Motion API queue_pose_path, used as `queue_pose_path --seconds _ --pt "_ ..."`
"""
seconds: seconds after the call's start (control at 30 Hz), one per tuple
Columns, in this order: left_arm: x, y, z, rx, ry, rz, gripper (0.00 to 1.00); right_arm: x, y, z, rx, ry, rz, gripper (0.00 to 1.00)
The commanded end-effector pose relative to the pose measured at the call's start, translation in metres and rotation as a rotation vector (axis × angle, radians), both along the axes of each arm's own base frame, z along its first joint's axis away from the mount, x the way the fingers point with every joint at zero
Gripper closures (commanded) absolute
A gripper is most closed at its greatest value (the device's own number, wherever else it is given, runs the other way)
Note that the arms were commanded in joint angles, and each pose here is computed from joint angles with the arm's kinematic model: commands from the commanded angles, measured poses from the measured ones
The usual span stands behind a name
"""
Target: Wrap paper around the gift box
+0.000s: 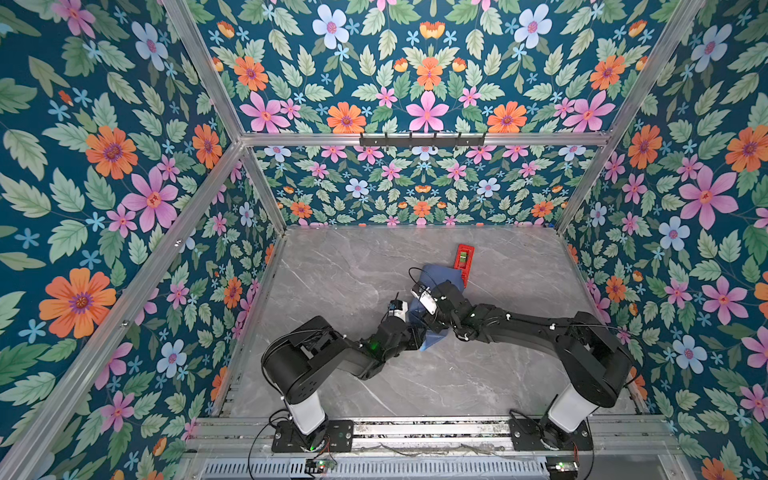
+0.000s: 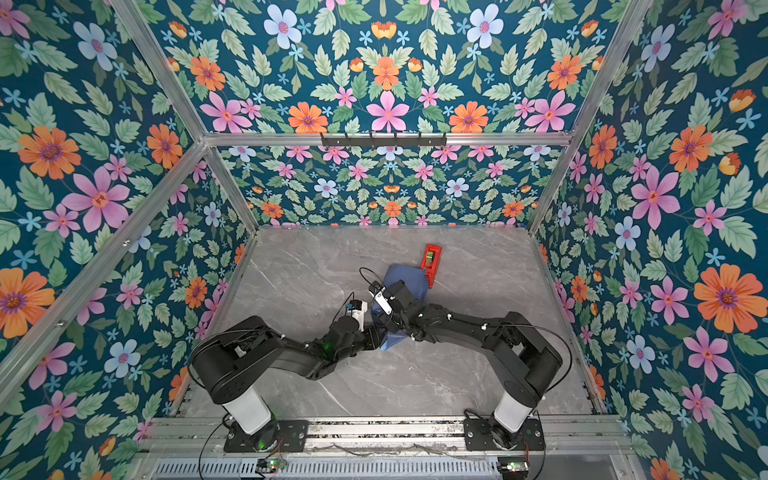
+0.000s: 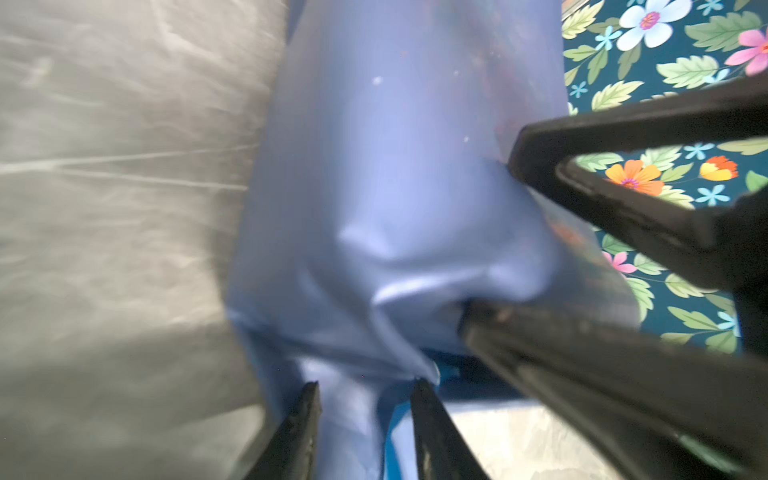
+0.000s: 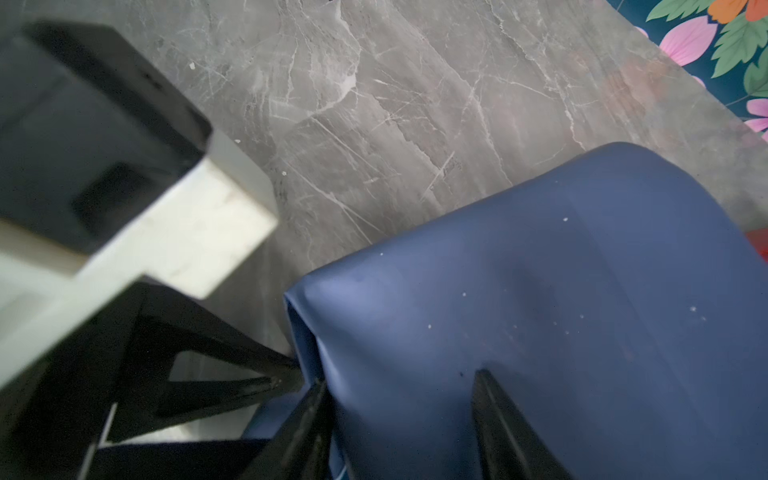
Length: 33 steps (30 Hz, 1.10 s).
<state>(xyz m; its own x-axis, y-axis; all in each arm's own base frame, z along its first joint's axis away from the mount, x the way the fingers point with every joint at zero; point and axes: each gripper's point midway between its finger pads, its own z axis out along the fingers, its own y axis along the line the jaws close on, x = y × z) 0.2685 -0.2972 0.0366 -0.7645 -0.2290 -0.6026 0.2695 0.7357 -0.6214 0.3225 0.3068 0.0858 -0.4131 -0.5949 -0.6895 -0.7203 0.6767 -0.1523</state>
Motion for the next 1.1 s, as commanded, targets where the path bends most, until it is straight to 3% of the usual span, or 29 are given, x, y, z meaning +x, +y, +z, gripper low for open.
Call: queue_pose_path --seconds 0.0,0.3,0.53,0.67,0.83,1.07 --pt "-0.002 0.006 0.003 0.015 -0.015 0.004 0.56 -0.03 -0.016 -0.031 -0.079 0.166 0.012 0.46" --pt "-0.009 0.038 0.027 0.015 -0.07 0.027 0.45 -0.02 0.004 -0.001 0.017 0.128 0.027 0.41" --pt "0.016 0.077 0.067 0.035 -0.137 0.098 0.29 -0.021 0.018 0.06 0.2 0.113 0.018 0.34" --pt "0.037 0.067 0.088 0.02 -0.142 0.07 0.21 -0.023 -0.028 0.062 0.319 0.204 -0.184 0.29" --pt "0.066 0.033 0.079 0.044 -0.069 -0.009 0.19 -0.015 -0.082 0.044 0.567 0.439 -0.487 0.23" --pt "0.083 0.002 0.053 0.064 0.032 -0.097 0.24 0.015 -0.085 0.02 0.643 0.595 -0.606 0.2"
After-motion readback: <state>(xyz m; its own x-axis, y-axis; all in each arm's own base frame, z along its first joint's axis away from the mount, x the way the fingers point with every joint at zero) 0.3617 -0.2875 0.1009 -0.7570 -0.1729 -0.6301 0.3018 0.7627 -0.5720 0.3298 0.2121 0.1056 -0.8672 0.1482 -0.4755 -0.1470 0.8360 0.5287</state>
